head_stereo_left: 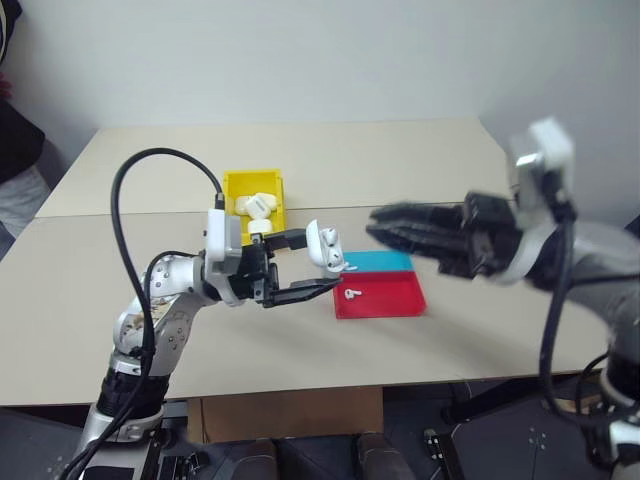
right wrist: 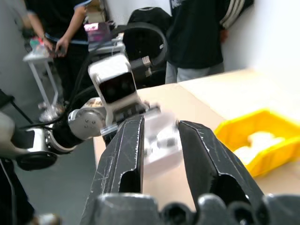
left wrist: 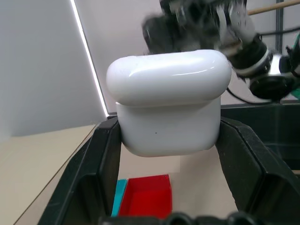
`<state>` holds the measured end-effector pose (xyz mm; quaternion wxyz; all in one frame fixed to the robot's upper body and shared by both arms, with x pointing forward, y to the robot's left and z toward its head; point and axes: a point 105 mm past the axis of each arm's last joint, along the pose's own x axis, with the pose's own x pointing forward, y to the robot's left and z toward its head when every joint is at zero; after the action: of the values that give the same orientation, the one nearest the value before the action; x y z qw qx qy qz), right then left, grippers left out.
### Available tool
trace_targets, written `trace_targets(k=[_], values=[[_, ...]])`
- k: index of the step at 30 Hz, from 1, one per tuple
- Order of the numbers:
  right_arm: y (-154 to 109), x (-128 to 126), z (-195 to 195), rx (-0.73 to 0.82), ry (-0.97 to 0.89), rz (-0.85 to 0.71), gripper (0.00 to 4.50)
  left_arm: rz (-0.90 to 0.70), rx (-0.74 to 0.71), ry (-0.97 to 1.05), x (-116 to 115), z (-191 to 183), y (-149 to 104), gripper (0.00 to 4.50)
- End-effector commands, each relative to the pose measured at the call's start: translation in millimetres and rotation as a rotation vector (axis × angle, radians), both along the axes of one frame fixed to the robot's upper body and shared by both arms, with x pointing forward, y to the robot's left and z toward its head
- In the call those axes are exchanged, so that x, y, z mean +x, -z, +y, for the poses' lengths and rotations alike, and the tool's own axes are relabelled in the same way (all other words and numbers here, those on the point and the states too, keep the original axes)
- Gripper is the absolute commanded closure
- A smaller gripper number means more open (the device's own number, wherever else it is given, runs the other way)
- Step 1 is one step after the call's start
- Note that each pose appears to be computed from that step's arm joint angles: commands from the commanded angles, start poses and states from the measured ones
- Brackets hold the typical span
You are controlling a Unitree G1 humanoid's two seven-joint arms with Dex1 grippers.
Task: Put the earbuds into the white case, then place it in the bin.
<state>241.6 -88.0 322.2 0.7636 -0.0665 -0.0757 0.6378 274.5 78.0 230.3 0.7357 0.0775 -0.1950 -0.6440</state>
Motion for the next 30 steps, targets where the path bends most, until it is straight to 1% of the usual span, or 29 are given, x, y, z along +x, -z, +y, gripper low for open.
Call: trace_targets(k=[1, 3, 5, 9, 14, 22, 30], values=[[-3.8, 5.3, 7.5, -0.098, -0.047, -0.012, 3.82, -0.060, -0.001, 0.011, 0.9, -3.8, -7.5, 1.72], [-8.2, 11.9, 16.0, -0.165, -0.069, -0.022, 4.46, -0.061, 0.006, 0.007, 3.8, -5.2, -6.4, 1.72], [-9.3, 16.5, 24.8, -0.230, -0.085, -0.040, 4.46, -0.065, 0.008, 0.002, 6.0, -6.3, -5.5, 1.72], [-10.5, 19.7, 42.4, -0.313, -0.112, -0.080, 4.46, -0.068, 0.015, -0.006, 7.2, -6.6, -3.3, 1.72], [-2.6, 22.7, 56.3, -0.423, -0.112, -0.143, 4.46, -0.073, 0.014, -0.011, 6.6, -6.4, -1.6, 1.72], [6.8, 16.9, 66.0, -0.475, -0.159, -0.182, 4.46, -0.085, 0.005, -0.011, 4.2, -7.3, -1.5, 1.72], [15.9, 20.7, 59.8, -0.528, -0.140, -0.191, 4.46, -0.093, -0.014, -0.005, 2.2, -7.5, -4.8, 1.72]])
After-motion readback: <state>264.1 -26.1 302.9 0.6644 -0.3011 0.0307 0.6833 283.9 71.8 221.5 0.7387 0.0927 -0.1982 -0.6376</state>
